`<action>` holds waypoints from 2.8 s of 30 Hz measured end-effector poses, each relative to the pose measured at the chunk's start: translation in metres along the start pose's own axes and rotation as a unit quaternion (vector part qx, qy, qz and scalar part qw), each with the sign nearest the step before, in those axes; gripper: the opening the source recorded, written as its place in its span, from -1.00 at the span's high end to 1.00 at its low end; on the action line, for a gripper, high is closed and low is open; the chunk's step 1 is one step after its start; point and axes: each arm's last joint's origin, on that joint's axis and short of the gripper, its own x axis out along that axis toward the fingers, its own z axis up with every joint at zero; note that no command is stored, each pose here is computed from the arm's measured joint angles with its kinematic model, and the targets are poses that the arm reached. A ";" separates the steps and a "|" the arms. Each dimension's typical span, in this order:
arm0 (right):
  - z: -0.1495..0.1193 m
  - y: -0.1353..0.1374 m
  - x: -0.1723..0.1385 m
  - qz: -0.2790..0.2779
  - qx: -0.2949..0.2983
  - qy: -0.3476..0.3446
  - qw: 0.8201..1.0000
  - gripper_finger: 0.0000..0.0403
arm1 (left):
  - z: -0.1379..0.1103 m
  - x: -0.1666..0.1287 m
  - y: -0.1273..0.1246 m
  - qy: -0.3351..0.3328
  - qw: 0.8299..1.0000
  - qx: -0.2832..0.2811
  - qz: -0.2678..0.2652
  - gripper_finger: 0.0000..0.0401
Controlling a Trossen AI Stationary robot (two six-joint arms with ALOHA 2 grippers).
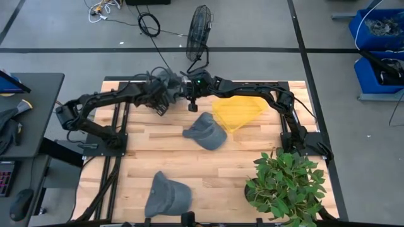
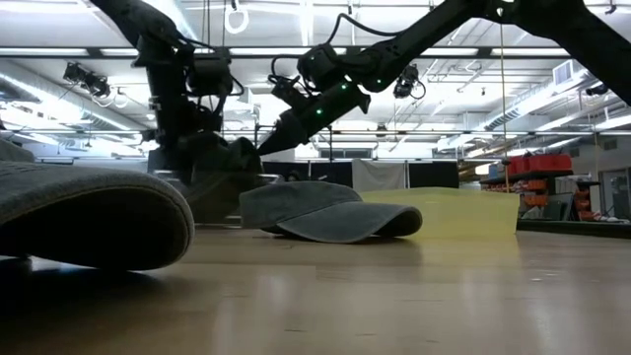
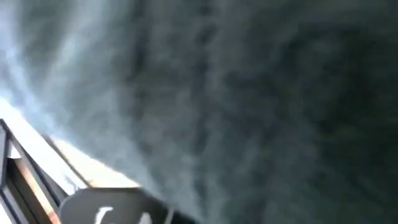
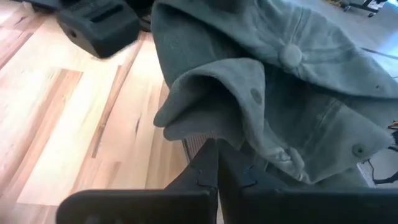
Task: Pick & Place hat
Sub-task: Put the black cap into the transparent bin
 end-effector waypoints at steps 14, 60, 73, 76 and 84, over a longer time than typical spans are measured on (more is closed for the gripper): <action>0.001 -0.002 0.000 -0.009 0.003 -0.006 1.000 1.00 | -0.009 -0.050 -0.013 -0.058 0.997 0.034 -0.034 0.99; -0.006 0.000 -0.001 -0.010 0.038 0.032 0.999 1.00 | 0.036 0.004 -0.016 -0.133 0.989 0.048 -0.049 0.99; -0.007 0.002 0.000 -0.002 0.048 0.038 0.998 1.00 | 0.036 0.012 0.004 -0.111 0.991 0.022 -0.067 0.99; -0.007 0.002 0.000 -0.001 0.048 0.040 0.998 1.00 | 0.036 0.013 0.004 -0.108 0.990 0.023 -0.090 0.99; -0.008 0.003 0.000 0.000 0.049 0.044 0.998 1.00 | 0.036 0.027 0.001 -0.086 0.991 0.025 -0.100 0.99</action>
